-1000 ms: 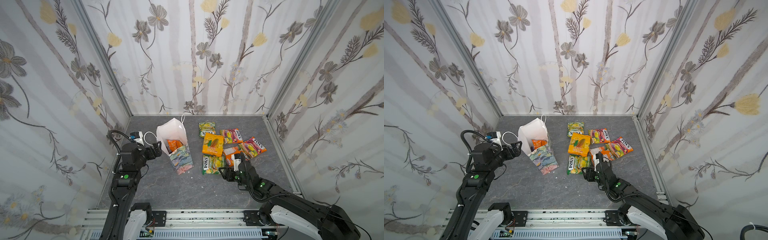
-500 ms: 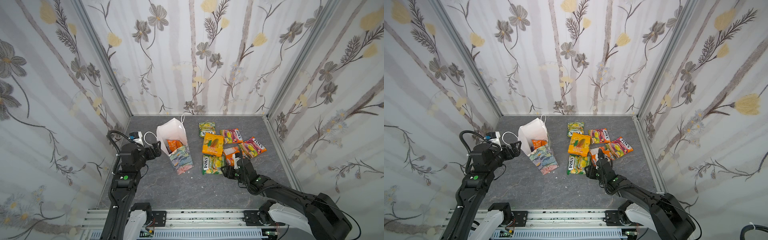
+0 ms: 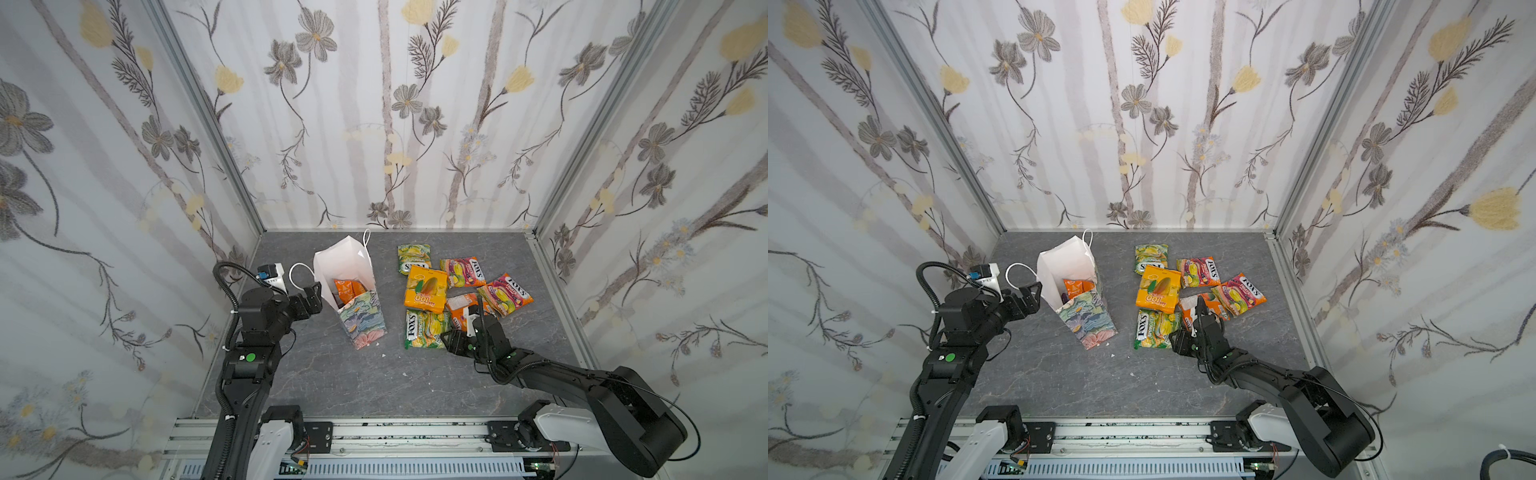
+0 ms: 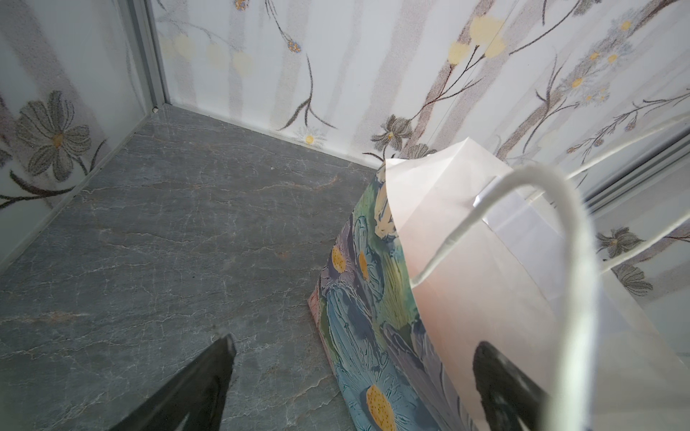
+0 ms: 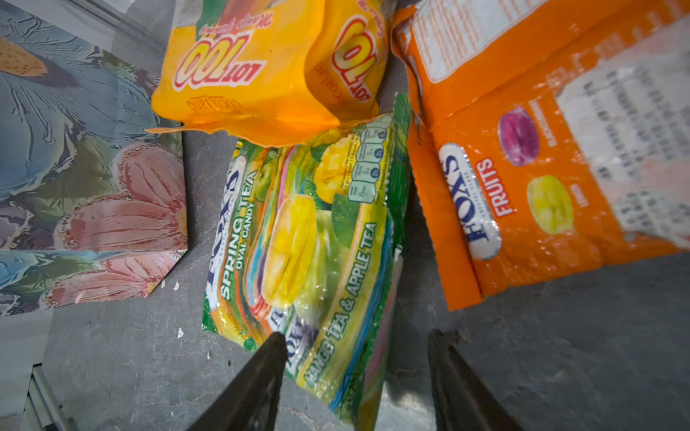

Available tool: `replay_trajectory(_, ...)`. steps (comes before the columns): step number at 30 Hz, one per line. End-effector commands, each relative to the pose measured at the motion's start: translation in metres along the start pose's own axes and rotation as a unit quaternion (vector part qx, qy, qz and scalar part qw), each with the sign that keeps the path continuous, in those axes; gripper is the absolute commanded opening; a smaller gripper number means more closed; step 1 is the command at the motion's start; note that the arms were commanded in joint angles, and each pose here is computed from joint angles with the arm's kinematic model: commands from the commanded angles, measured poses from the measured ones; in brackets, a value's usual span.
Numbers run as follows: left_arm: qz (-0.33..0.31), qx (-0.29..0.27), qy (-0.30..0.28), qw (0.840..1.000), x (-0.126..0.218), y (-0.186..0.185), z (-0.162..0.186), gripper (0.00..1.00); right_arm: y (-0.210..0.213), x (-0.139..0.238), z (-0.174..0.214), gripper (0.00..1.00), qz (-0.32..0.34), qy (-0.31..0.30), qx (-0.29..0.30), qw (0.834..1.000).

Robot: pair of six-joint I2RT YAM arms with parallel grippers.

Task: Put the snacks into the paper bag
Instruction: 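Lower the right gripper onto the green Fox's Spring Tea packet and close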

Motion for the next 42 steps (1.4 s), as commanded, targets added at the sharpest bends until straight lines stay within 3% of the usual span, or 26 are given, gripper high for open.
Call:
replay_trajectory(1,0.010,-0.007,-0.015,1.000,0.002,-0.003,-0.005,1.00,0.006,-0.005,-0.006,0.60,-0.031,-0.013,-0.001,0.999)
replay_trajectory(15,0.015,-0.006,-0.027,1.000,0.006,-0.005,-0.006,1.00,-0.002,-0.018,0.001,0.58,-0.022,0.010,-0.009,1.000)
replay_trajectory(26,0.013,-0.005,-0.028,1.000,0.006,-0.004,-0.006,1.00,-0.003,-0.019,0.000,0.39,-0.020,0.004,-0.009,1.000)
replay_trajectory(35,0.016,-0.008,-0.026,1.000,0.006,-0.005,-0.006,1.00,-0.003,-0.020,-0.001,0.35,-0.024,0.006,-0.008,1.000)
replay_trajectory(42,0.017,-0.009,-0.024,1.000,0.005,-0.005,-0.005,1.00,0.000,-0.018,-0.005,0.22,-0.032,0.001,-0.004,0.999)
Point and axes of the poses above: each gripper's point midway between its finger pads, its own x axis back along the fingers, its own y axis along the line the jaws close on, z = x × y, the point moved 10 cm from there along x, back along the fingers, and after that the axes turned 12 degrees about x, right-handed, at the moved point
